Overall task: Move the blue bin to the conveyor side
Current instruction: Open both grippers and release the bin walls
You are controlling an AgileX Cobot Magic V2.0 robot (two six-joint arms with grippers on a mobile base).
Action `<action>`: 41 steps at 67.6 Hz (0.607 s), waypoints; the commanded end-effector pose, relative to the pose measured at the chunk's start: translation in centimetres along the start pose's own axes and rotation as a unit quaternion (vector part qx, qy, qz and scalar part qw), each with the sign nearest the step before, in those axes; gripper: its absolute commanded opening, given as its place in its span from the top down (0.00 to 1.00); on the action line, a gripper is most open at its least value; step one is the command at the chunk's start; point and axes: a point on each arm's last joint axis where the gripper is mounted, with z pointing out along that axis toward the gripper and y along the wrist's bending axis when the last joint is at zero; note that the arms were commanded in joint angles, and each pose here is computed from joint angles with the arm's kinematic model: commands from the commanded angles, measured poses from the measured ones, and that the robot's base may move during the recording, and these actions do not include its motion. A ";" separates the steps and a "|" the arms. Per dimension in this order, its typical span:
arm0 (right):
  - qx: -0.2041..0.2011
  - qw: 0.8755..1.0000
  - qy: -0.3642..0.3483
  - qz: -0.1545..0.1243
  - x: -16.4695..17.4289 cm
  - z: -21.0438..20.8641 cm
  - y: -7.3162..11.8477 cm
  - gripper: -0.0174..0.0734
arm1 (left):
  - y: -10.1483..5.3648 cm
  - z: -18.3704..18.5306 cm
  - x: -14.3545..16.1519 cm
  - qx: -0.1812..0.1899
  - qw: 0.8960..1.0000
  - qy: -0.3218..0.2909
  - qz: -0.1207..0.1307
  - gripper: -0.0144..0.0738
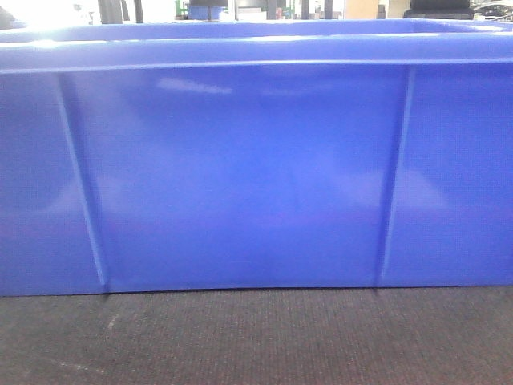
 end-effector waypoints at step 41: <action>-0.001 0.985 -0.174 -0.020 13.2 -4.1 -1.0 0.89 | 0.4 -5.6 9.4 0.002 0.988 -0.152 0.008 0.86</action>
